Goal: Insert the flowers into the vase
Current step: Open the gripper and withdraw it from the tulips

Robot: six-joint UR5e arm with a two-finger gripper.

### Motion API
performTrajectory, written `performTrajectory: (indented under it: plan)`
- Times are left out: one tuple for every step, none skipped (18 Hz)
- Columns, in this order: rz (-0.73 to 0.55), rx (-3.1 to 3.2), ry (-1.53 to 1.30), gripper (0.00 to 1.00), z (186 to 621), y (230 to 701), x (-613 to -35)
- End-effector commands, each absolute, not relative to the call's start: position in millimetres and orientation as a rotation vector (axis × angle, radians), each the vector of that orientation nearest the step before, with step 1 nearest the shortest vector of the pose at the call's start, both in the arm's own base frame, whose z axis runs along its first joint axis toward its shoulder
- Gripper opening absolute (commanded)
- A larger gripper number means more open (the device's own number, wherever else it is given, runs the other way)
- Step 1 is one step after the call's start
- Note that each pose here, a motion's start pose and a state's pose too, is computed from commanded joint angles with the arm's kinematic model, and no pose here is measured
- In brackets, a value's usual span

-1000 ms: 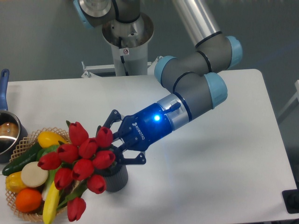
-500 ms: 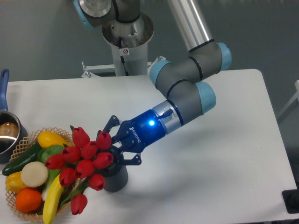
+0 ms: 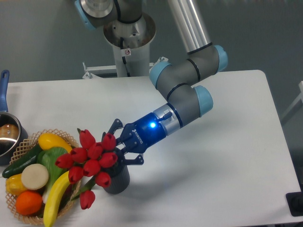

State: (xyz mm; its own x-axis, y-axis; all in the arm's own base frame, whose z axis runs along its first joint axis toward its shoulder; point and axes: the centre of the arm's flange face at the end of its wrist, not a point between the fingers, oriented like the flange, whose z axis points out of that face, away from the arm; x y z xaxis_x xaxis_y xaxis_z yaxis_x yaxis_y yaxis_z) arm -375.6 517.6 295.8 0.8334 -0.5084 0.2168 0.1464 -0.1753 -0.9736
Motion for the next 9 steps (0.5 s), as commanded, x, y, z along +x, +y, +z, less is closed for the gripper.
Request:
performTrajectory:
  plan:
    - [-0.582,-1.653,0.272,0.55,294,508,-381]
    - [-0.573,-1.654,0.26,0.64,293,500,-383]
    - [-0.564,-1.658,0.246,0.83,296,490,-381]
    - [-0.544,-1.658,0.232,1.0,300,477,-383]
    - [-0.539,-1.664,0.218,1.0,297,469,-383]
    - [-0.506,-1.688,0.215,1.0,298,459,-389]
    - [-0.471,-1.722,0.206,1.0,298,446,-393]
    - [-0.427,-1.766,0.201,1.0,304,432,-393]
    - [-0.393,-1.789,0.195,1.0,313,421,-397]
